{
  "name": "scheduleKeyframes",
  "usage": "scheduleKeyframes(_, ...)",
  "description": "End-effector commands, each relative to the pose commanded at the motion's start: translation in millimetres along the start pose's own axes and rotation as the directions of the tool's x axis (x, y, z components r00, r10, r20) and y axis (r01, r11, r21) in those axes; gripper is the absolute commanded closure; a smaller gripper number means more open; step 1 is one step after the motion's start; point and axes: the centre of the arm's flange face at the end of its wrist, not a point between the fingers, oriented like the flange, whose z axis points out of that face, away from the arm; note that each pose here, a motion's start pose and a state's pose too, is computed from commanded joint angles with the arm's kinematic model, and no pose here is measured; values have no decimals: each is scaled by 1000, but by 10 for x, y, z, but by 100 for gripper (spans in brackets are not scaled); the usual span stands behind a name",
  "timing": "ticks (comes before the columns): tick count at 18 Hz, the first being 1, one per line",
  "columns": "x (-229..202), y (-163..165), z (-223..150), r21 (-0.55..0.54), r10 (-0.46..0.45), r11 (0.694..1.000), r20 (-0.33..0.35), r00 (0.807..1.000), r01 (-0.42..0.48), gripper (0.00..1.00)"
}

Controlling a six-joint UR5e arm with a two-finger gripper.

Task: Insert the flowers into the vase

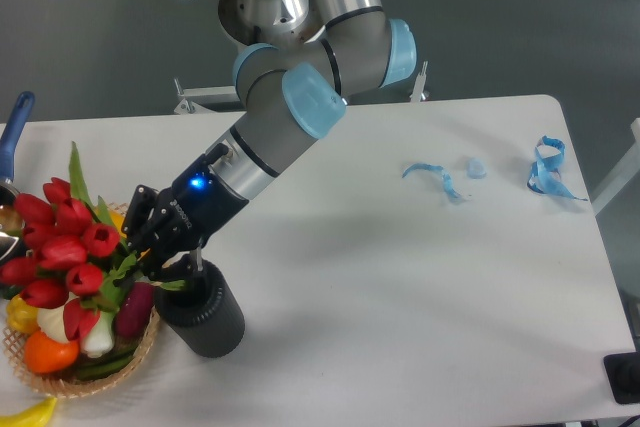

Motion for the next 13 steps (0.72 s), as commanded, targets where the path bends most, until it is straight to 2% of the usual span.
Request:
scheduleKeyframes(1, 3, 72, -5, -7, -8, 1000, 1, 1000, 8, 68)
scheduleKeyframes(2, -9, 93, -24, -11, -12, 1000, 5, 1000, 12, 55)
scheduleKeyframes(4, -34, 126, -43, -13, -17, 1000, 10, 1000, 18, 48)
scheduleKeyframes(6, -69, 155, -82, -15, -23, 1000, 18, 1000, 23, 31)
scheduleKeyframes(7, -87, 185, -103, -16, -28, 999, 22, 999, 29, 26)
scheduleKeyframes(8, -106, 202, -131, -16, -33, 999, 27, 999, 33, 17)
scheduleKeyframes(9, -121, 215, -153, -18, -36, 999, 32, 999, 37, 3)
scheduleKeyframes(10, -127, 239, -169, -18, -43, 999, 35, 998, 43, 0)
scheduleKeyframes(13, -174, 324, -268, -20, -58, 998, 52, 997, 60, 0)
